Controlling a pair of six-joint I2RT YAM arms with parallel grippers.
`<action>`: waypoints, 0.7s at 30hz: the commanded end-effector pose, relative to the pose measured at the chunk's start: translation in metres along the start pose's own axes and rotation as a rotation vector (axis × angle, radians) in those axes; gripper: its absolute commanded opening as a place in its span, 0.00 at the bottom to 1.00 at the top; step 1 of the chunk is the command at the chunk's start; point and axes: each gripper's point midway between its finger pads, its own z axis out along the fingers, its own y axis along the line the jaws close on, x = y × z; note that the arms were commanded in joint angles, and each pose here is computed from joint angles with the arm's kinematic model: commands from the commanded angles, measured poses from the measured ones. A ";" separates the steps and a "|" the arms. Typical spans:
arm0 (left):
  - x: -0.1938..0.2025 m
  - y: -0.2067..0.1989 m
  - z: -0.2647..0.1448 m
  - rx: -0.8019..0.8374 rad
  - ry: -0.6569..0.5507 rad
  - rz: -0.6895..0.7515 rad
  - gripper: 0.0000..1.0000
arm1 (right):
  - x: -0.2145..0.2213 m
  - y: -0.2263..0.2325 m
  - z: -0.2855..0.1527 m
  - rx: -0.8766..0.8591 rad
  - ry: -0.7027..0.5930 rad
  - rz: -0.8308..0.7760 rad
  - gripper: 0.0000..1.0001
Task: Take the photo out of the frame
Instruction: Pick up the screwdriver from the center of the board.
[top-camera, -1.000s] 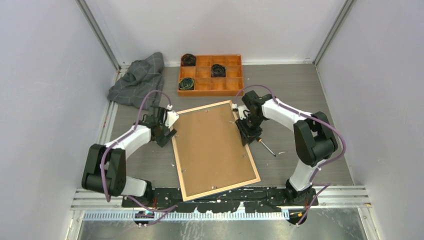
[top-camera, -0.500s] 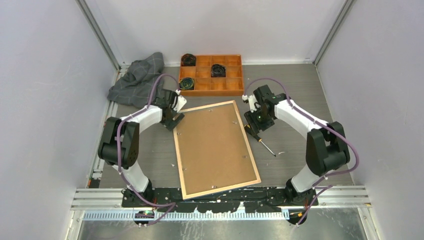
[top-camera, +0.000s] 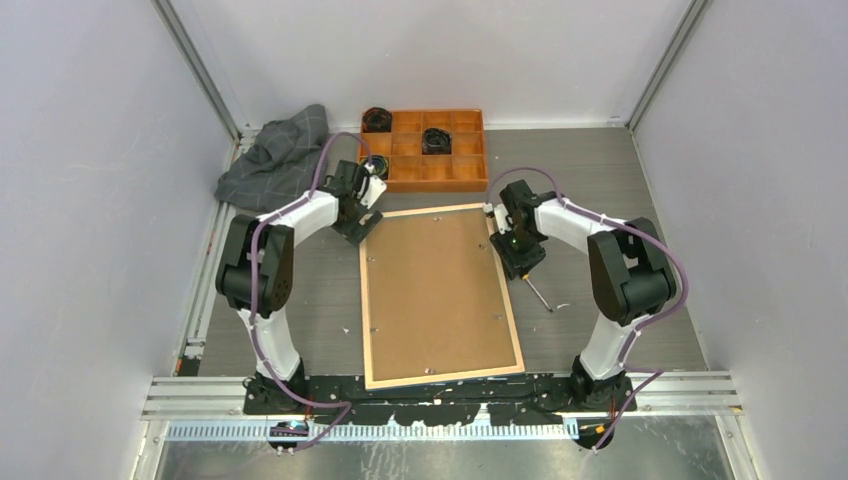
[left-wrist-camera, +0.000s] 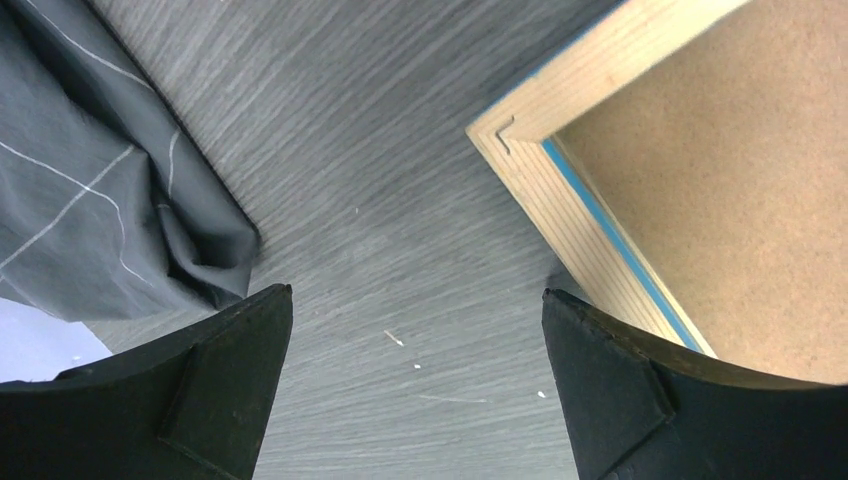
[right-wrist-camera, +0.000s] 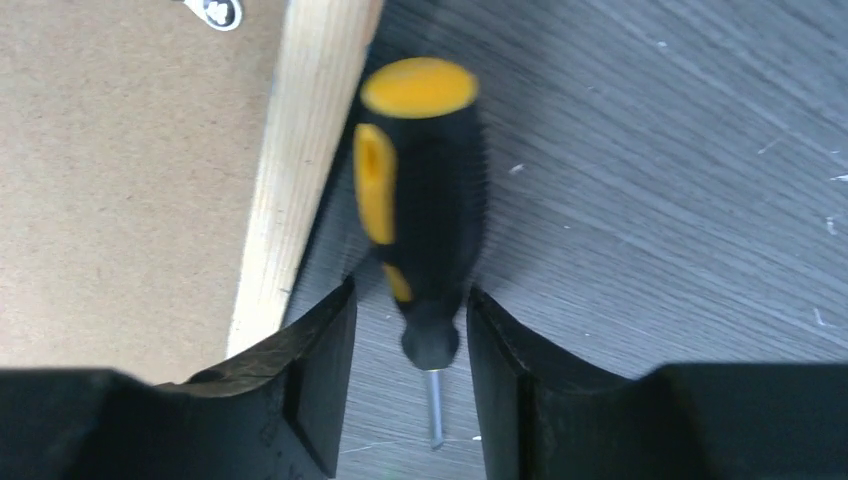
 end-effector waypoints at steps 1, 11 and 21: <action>-0.002 0.007 -0.033 -0.007 -0.043 -0.019 0.97 | -0.012 -0.016 0.001 0.027 -0.041 0.066 0.44; -0.010 0.025 -0.172 0.028 -0.324 -0.032 1.00 | -0.045 -0.039 -0.079 0.036 -0.323 0.204 0.01; -0.087 -0.049 -0.329 0.467 -0.761 0.070 1.00 | -0.128 0.042 -0.318 -0.604 -1.037 0.234 0.01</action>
